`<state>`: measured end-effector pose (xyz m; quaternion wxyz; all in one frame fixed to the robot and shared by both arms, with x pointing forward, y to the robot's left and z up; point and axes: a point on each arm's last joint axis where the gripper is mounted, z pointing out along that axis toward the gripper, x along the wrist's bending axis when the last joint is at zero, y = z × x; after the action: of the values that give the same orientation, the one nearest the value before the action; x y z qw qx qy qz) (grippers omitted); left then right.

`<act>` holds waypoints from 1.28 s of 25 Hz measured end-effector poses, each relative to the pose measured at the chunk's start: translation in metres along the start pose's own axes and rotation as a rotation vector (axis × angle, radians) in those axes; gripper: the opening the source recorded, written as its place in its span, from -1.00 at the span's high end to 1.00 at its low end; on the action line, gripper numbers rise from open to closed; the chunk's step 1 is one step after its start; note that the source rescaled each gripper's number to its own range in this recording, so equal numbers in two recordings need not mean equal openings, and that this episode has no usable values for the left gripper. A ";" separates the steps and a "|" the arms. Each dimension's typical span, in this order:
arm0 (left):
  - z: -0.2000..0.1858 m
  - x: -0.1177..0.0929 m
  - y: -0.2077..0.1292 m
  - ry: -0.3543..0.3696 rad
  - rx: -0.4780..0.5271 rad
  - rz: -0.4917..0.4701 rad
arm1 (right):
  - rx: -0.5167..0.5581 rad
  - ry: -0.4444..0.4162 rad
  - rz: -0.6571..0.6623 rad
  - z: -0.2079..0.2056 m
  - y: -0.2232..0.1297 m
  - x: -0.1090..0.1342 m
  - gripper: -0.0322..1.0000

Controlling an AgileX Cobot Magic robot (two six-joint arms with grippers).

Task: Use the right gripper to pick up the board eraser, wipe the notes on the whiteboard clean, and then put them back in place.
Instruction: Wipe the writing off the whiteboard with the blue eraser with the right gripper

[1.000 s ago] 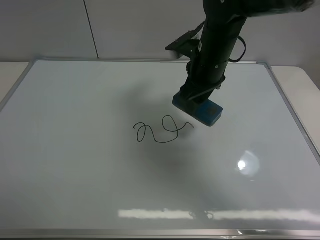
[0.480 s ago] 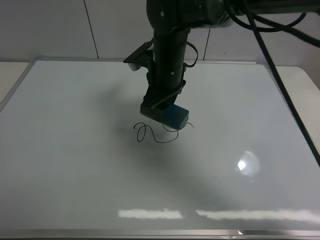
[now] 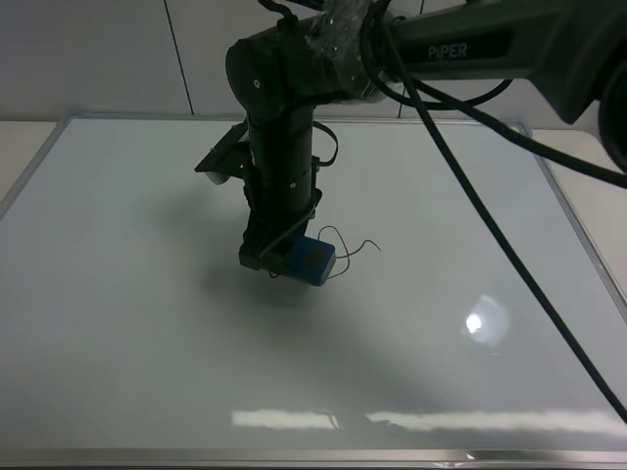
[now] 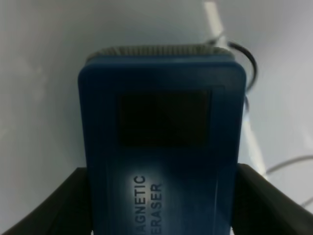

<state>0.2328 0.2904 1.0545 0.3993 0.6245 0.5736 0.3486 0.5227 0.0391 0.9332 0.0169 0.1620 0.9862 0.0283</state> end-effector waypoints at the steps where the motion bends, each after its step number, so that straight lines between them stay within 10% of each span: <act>1: 0.000 0.000 0.000 0.000 0.000 0.000 | 0.002 0.001 -0.003 0.002 0.001 0.001 0.87; 32: 0.000 0.000 0.000 0.000 0.000 0.000 | 0.040 0.051 0.131 0.046 -0.012 -0.036 0.91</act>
<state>0.2328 0.2904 1.0545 0.3993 0.6245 0.5736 0.3486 0.5546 0.0187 0.8878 -0.0135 0.2255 0.9741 0.0137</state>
